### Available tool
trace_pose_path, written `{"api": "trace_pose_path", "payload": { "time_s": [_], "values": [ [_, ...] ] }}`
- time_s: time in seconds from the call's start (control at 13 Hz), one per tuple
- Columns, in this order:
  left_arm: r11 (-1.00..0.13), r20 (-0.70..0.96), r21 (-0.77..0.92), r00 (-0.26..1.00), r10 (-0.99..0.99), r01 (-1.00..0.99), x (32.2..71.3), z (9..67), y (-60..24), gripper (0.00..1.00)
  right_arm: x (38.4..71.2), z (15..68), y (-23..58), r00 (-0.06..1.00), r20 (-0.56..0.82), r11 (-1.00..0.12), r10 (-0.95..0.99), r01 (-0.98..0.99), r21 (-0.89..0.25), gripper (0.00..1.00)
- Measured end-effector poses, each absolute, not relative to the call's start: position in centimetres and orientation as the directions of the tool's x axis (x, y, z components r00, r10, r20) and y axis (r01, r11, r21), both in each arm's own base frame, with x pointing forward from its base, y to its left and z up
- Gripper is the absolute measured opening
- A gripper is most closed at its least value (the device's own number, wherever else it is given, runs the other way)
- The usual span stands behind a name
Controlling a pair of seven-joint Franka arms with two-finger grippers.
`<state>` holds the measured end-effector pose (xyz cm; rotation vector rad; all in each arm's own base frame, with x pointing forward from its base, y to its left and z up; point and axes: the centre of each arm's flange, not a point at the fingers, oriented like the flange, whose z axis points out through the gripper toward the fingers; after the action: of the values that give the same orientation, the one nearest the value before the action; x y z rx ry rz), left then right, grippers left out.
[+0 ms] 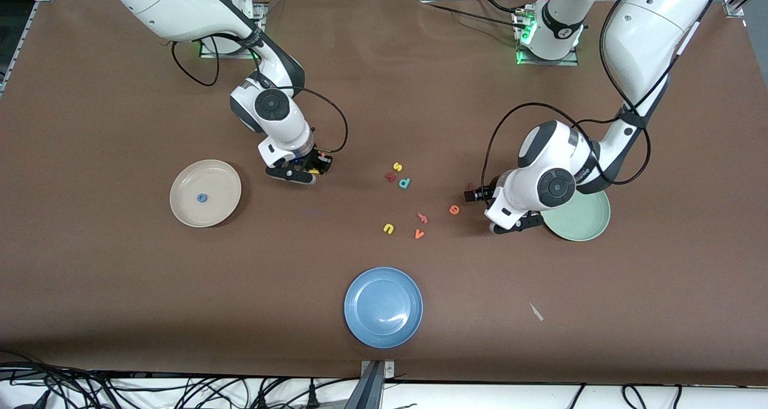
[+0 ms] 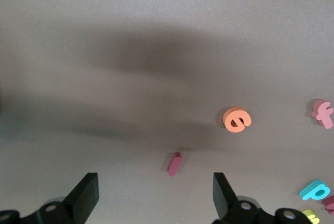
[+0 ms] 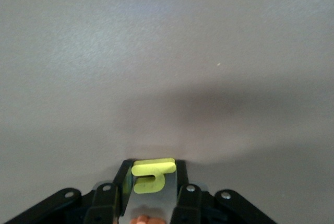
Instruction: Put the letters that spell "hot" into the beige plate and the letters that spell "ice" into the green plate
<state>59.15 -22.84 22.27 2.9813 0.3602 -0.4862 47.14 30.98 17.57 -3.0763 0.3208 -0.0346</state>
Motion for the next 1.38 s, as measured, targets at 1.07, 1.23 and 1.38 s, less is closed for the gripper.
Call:
{"api": "trace_pose_path", "payload": {
  "time_s": [1.07, 1.23, 1.38],
  "values": [
    [-0.967, -0.332, 0.046, 0.917, 0.221, 0.250, 58.2, 21.9, -24.7, 0.94, 55.4, 25.0, 7.6, 0.996, -0.029, -0.987, 0.079, 0.082, 0.138, 0.43],
    [-0.968, -0.327, 0.046, 0.919, 0.220, 0.248, 57.6, 21.8, -26.2, 0.91, 55.3, 24.9, 8.0, 0.998, -0.038, -0.992, 0.053, 0.057, 0.109, 0.48],
    [-0.967, -0.323, 0.052, 0.921, 0.220, 0.249, 57.1, 21.1, -26.8, 0.90, 55.0, 24.8, 8.7, 0.999, -0.051, -0.997, 0.019, 0.023, 0.076, 0.69]
  ]
}}
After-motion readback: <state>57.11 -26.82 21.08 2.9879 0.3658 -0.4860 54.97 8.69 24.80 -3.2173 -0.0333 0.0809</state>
